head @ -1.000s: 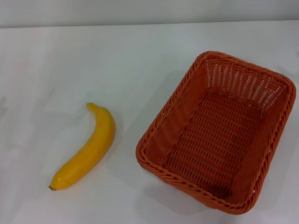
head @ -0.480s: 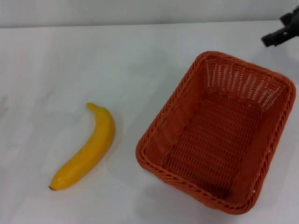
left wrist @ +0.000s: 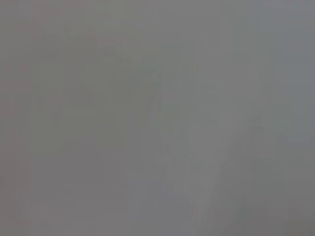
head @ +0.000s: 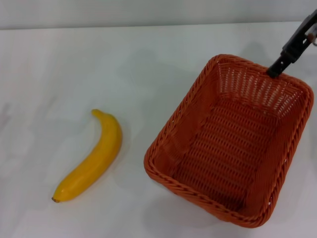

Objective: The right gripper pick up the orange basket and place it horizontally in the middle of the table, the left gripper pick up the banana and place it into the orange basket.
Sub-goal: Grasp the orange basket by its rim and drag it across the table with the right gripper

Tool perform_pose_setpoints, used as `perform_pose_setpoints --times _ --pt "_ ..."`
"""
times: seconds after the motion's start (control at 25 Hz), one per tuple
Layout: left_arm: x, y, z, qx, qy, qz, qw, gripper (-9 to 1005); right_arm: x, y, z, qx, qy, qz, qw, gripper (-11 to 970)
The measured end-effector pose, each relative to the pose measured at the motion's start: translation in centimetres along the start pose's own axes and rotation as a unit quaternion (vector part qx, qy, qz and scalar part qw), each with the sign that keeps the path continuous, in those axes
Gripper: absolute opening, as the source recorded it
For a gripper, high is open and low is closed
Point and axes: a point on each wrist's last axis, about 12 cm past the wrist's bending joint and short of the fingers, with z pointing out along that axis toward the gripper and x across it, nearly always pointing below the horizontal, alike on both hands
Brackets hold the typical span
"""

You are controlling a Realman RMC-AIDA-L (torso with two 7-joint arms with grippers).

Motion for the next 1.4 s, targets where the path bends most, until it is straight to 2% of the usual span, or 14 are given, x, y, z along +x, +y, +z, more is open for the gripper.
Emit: perform_pose_setpoints --times 0.16,0.48,0.72,1.32,1.4 --pt "0.1 0.0 -0.1 -0.001 0.002 0.003 1.000 884 -1.2 0.5 1.0 0.009 0.023 -0.015 1.000 841" --pt "0.3 -0.1 0.0 0.002 0.014 0.005 1.000 884 -2.4 1.6 3.8 -0.011 0.055 -0.036 0.998 838" --pt "0.5 -0.2 0.3 0.007 0.016 0.004 1.000 883 -3.3 2.3 5.4 0.003 0.076 -0.064 0.995 837" --pt "0.6 -0.4 0.8 0.015 0.015 0.000 1.000 882 -2.6 2.1 6.8 0.021 0.097 -0.082 0.992 833" --pt "0.6 -0.5 0.8 0.016 0.015 -0.001 1.000 882 -2.5 2.2 6.7 0.017 0.100 -0.087 0.991 796"
